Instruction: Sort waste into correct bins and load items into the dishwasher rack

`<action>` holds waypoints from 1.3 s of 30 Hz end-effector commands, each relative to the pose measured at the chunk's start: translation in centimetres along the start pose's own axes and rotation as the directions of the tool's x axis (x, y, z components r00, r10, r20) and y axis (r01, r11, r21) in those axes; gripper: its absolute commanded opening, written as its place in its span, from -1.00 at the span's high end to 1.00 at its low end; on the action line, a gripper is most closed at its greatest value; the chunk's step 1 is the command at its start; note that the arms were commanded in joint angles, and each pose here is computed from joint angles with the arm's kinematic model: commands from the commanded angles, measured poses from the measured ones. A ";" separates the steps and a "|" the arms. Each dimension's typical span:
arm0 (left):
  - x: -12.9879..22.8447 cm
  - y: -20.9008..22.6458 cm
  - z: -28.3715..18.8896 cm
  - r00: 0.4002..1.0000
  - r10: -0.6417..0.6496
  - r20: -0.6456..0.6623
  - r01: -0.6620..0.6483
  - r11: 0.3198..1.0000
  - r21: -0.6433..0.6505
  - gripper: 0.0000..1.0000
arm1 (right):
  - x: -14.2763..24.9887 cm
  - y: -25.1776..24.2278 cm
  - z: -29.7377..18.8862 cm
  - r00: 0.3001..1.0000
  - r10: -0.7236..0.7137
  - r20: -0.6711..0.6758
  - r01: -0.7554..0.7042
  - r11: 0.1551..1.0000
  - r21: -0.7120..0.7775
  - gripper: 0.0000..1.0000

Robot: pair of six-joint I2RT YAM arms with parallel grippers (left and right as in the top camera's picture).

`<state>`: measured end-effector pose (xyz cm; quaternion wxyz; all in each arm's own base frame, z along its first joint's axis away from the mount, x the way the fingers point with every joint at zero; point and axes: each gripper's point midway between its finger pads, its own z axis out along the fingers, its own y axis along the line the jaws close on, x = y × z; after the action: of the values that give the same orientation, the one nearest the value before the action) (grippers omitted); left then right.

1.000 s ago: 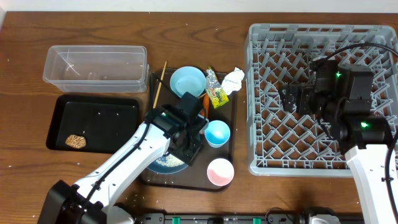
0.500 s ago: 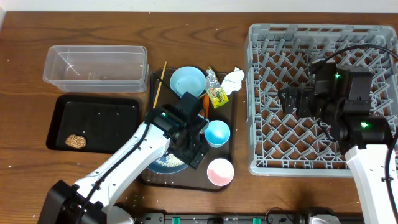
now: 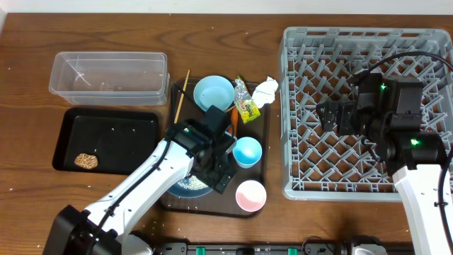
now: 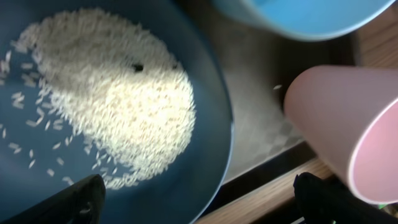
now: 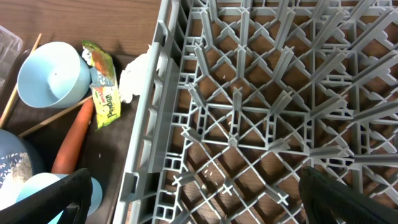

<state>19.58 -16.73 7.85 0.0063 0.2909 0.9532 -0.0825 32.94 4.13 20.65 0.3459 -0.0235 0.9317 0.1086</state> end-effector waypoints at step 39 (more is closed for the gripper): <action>-0.7 -0.2 2.1 0.999 -0.020 0.049 0.019 0.999 0.033 -0.98 | -0.6 0.1 -0.2 0.999 -0.039 0.012 0.039 0.999 0.003 -0.98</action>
<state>20.81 -18.11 6.82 0.0424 0.2830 0.9521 -0.1080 32.94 4.12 20.65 0.3466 -0.0297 0.9315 0.1061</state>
